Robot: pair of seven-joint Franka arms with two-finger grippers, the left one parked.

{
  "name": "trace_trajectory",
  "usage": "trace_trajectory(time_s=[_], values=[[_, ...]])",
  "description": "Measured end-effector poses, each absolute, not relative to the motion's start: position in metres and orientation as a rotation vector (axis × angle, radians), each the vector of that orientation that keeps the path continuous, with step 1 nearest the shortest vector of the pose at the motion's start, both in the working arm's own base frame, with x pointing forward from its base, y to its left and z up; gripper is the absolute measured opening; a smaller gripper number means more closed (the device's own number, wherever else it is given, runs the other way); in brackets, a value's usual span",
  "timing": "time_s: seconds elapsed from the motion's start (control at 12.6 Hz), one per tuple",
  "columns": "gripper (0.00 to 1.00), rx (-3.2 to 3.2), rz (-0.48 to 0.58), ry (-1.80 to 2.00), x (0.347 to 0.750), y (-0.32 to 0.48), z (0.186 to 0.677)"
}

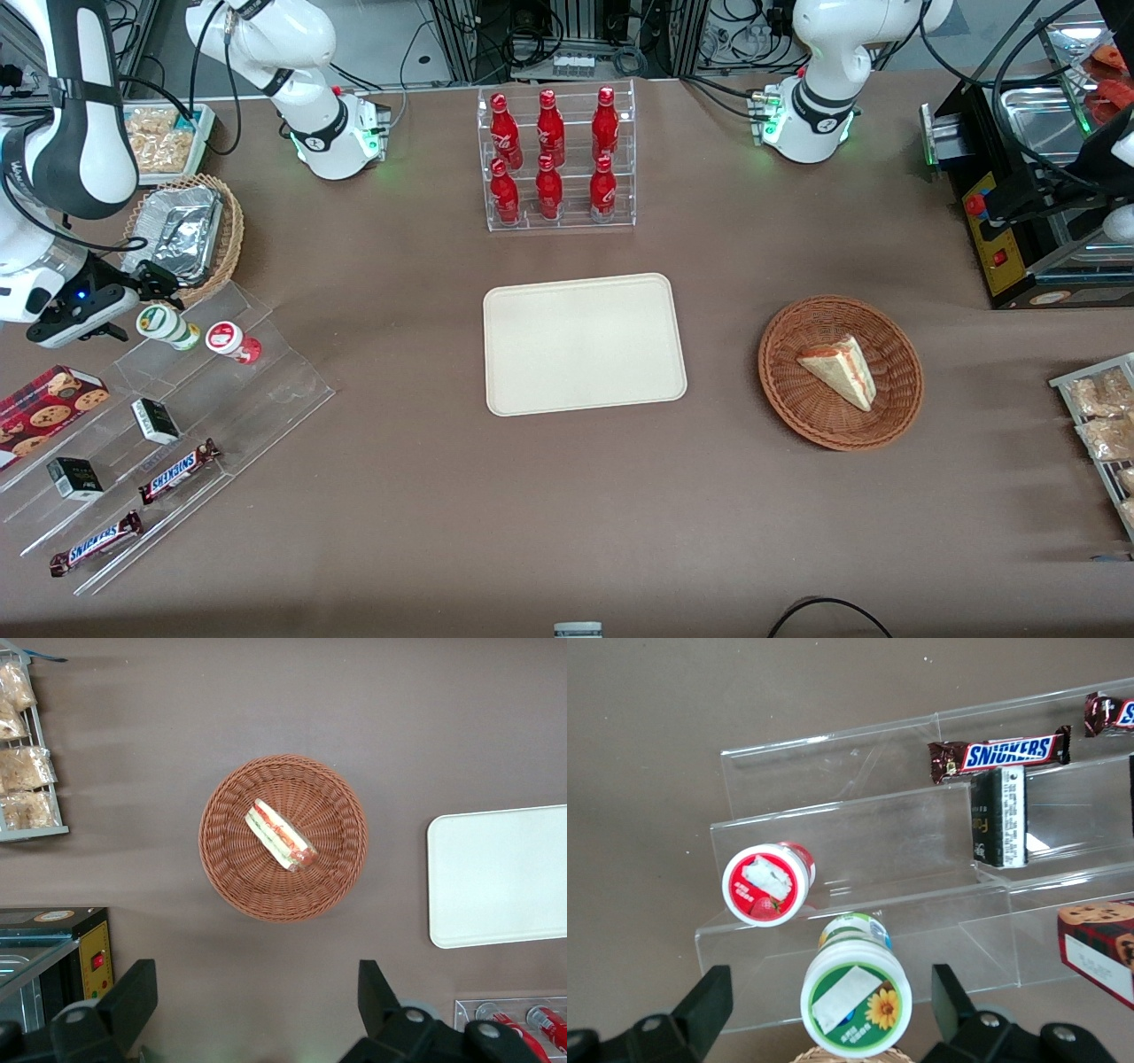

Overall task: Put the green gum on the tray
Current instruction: 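Lower the open right gripper over the green sunflower-label cup on the shelf, then close the right gripper on the green cup and lift it off the shelf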

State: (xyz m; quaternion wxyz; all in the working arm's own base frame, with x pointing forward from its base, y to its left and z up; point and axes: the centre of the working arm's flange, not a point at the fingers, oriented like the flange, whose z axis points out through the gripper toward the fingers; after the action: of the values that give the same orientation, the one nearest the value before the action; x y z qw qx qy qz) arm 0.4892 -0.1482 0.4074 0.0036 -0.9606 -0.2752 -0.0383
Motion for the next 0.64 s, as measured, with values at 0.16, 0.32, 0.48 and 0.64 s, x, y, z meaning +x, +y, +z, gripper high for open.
trace_trajectory(time_s=[0.16, 0.32, 0.48, 0.64], values=[[1.00, -3.015, -0.115, -0.847, 0.485, -0.153, 0.401], [1.00, -3.016, -0.116, -0.842, 0.483, -0.155, 0.398], [1.00, -3.016, -0.111, -0.839, 0.481, -0.156, 0.396], [1.00, -3.018, -0.113, -0.834, 0.479, -0.157, 0.392]])
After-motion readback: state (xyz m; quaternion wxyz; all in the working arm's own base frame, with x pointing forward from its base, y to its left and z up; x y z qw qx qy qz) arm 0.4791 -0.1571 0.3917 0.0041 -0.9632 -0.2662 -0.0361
